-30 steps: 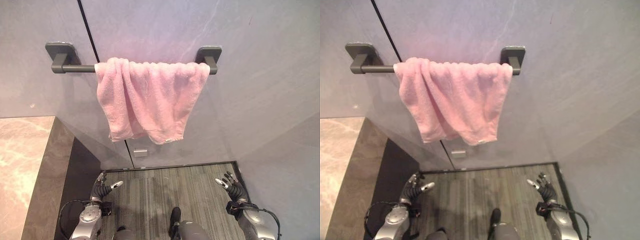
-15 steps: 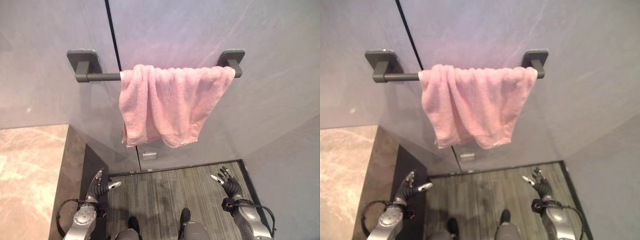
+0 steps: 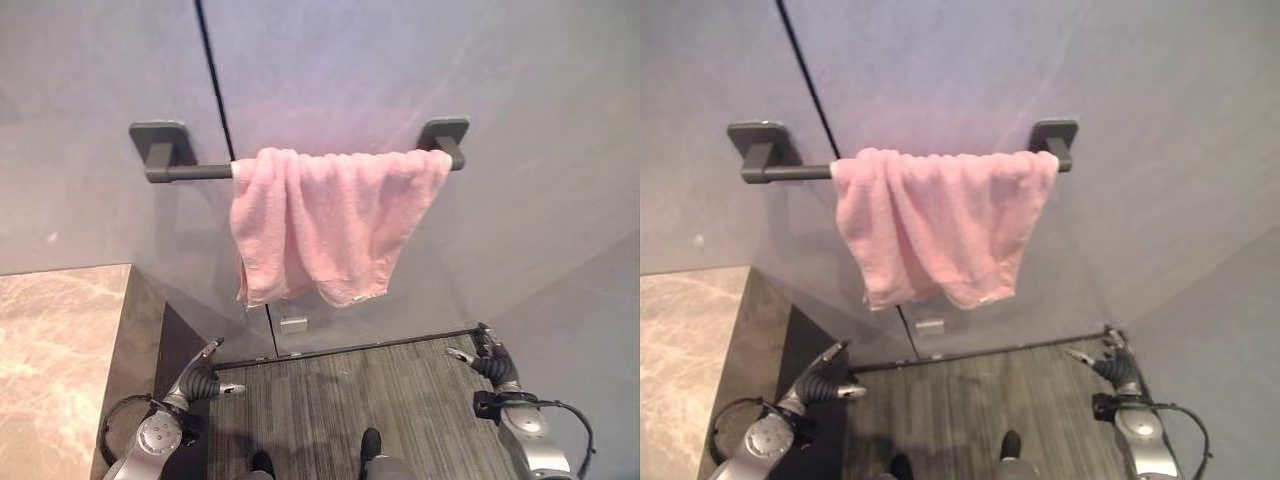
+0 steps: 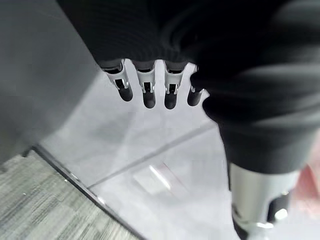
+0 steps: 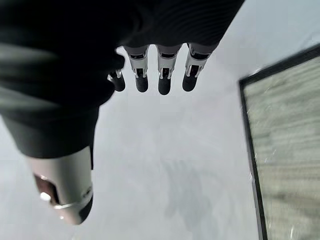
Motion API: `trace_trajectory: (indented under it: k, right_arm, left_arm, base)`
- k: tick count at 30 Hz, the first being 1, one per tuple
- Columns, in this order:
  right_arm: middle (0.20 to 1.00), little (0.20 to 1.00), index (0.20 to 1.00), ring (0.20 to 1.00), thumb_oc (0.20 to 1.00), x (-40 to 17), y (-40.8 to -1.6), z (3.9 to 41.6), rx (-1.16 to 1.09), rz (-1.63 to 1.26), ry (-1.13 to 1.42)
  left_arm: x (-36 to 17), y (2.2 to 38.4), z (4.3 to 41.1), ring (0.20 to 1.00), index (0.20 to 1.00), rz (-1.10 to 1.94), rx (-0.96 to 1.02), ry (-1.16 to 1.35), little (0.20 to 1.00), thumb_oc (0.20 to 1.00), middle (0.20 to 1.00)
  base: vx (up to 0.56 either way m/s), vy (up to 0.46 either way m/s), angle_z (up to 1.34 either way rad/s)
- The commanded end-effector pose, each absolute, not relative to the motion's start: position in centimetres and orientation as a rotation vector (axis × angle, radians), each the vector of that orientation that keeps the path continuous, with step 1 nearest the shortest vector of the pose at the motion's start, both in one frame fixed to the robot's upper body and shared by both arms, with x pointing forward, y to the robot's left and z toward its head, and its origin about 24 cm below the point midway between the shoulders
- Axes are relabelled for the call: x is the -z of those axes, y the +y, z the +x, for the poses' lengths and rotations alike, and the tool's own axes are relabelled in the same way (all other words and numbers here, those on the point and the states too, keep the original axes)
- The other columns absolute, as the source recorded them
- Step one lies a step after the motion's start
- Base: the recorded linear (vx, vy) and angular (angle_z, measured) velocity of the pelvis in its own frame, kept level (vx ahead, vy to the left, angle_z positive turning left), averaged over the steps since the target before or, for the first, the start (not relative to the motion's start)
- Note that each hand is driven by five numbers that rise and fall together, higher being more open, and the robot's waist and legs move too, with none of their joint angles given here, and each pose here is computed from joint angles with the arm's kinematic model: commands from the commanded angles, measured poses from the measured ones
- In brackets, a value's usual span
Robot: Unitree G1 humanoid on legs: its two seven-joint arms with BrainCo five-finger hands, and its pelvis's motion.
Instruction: Put brush and paste in cup on sink, flatten towel.
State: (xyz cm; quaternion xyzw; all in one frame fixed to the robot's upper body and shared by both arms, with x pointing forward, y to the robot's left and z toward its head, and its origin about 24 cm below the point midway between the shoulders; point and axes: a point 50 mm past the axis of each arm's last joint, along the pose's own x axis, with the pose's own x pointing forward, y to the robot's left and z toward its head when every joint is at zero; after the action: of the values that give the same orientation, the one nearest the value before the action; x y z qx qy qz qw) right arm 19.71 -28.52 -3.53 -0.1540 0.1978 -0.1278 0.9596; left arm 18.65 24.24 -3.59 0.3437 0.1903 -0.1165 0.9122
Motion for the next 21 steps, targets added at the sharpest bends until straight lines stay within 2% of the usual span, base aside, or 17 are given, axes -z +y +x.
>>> trace_trajectory:
  k: [1,2,8,10,11,13,16,17,21]
  right_arm:
    - [1.000,1.000,1.000,1.000,1.000,-0.7,-30.5,21.3,0.246,-0.549,0.250]
    - [1.000,1.000,1.000,1.000,1.000,-2.2,-31.2,21.7,0.252,-0.646,0.204]
    - [1.000,1.000,1.000,1.000,1.000,-5.7,-31.8,22.5,0.264,-0.819,0.077]
    - [1.000,1.000,1.000,1.000,1.000,-9.2,-31.7,23.0,0.258,-0.964,-0.059]
    - [1.000,1.000,1.000,1.000,1.000,-9.3,-31.7,23.0,0.259,-0.964,-0.059]
    - [1.000,1.000,1.000,1.000,1.000,-13.2,-32.1,22.8,0.299,-1.182,-0.201]
    - [1.000,1.000,1.000,1.000,1.000,-16.9,-31.4,22.4,0.362,-1.248,-0.380]
    - [1.000,1.000,1.000,1.000,1.000,-18.5,-30.8,22.3,0.366,-1.294,-0.465]
    - [1.000,1.000,1.000,1.000,1.000,-21.7,-28.3,21.9,0.324,-1.323,-0.674]
  left_arm:
    - [1.6,23.4,20.3,1.000,1.000,0.855,0.350,0.245,1.000,1.000,1.000]
    - [1.1,22.5,20.7,1.000,1.000,0.872,0.392,0.206,1.000,1.000,1.000]
    - [-1.8,21.1,22.2,1.000,1.000,0.897,0.435,0.042,1.000,1.000,1.000]
    - [-6.1,19.6,23.2,1.000,1.000,0.919,0.468,-0.172,1.000,1.000,1.000]
    - [-6.1,19.6,23.1,1.000,1.000,0.920,0.469,-0.172,1.000,1.000,1.000]
    - [-10.2,17.8,23.0,1.000,1.000,0.887,0.501,-0.387,1.000,1.000,1.000]
    - [-13.6,16.1,22.4,1.000,1.000,0.776,0.526,-0.560,1.000,1.000,1.000]
    - [-15.9,15.4,22.2,1.000,1.000,0.816,0.517,-0.692,1.000,1.000,1.000]
    - [-19.6,14.6,21.6,1.000,1.000,0.843,0.473,-0.915,1.000,1.000,1.000]
  base:
    - [0.01,-0.034,-0.10]
    - [0.01,-0.018,-0.14]
    - [0.00,-0.012,-0.07]
    - [0.02,-0.014,-0.04]
    - [0.03,-0.012,-0.06]
    - [0.01,-0.020,-0.07]
    - [0.00,-0.009,-0.03]
    - [0.00,0.000,0.00]
    - [0.00,0.000,0.00]
